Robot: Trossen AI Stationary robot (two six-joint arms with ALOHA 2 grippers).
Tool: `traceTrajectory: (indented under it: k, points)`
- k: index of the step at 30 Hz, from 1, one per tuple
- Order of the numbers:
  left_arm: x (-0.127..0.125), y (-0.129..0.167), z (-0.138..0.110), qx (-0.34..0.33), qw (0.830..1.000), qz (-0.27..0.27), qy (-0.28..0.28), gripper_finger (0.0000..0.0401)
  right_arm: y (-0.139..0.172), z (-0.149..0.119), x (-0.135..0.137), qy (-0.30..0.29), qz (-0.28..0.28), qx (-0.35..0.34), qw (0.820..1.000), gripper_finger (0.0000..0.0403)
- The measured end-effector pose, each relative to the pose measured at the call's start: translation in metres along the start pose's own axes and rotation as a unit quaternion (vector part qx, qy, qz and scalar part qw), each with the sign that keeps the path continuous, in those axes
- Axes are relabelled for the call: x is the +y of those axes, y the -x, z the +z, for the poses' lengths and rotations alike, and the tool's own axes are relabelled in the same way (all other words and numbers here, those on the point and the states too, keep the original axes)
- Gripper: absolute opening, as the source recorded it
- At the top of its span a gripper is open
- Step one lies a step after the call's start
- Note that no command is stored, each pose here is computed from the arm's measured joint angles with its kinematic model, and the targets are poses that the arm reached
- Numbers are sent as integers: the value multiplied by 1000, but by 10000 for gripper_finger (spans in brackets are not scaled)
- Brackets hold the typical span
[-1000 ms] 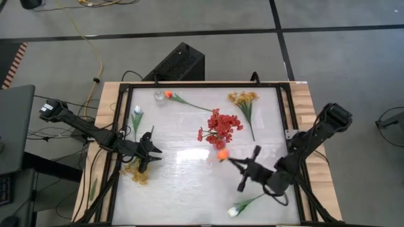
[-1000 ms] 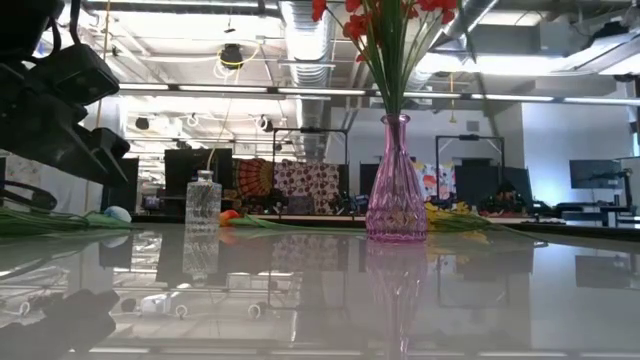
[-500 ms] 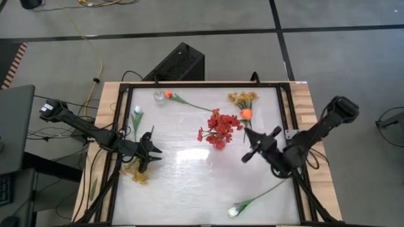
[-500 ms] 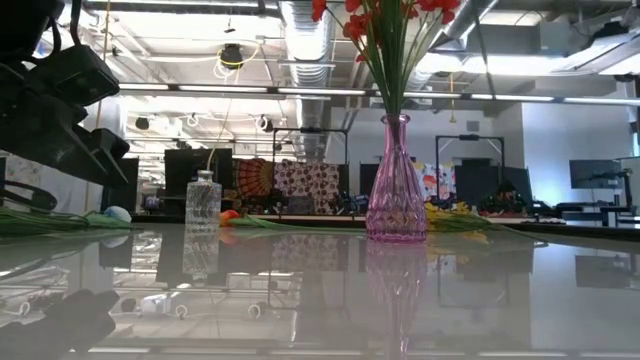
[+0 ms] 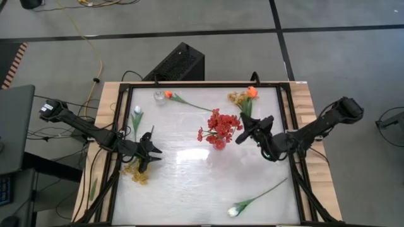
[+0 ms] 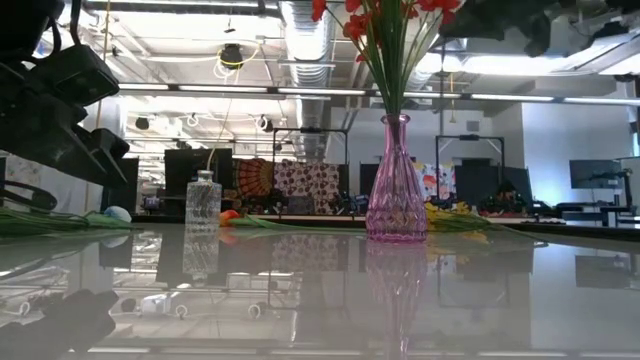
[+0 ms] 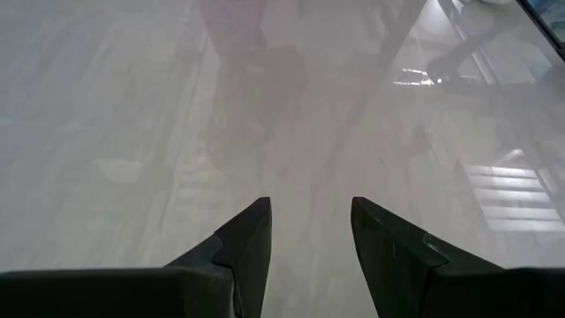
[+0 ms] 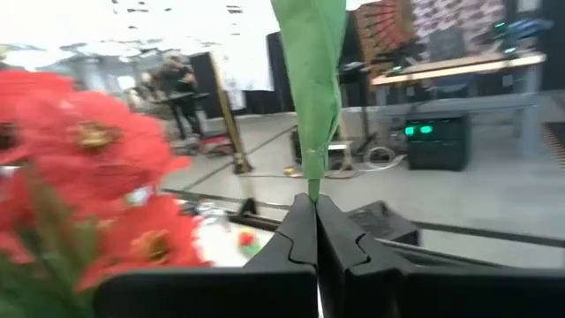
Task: Sort flowers into vase by color
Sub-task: Put the bottom orange flower into the violet vase
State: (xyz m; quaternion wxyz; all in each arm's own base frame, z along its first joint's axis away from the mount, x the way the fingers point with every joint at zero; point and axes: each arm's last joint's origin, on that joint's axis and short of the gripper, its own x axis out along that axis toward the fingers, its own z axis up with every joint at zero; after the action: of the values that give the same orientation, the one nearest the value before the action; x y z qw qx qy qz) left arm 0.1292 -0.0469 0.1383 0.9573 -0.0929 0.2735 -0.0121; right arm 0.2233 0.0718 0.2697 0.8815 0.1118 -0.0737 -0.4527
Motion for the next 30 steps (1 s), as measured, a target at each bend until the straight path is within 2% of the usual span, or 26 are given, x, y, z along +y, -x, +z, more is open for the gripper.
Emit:
traceTrajectory:
  k: [10,30]
  points:
    - [0,0,0,0,1000,0,0,146,-2,1,5,-56,12,-10,998,14]
    - [0,0,0,0,1000,1,1,146,-4,9,5,-76,37,-20,996,17]
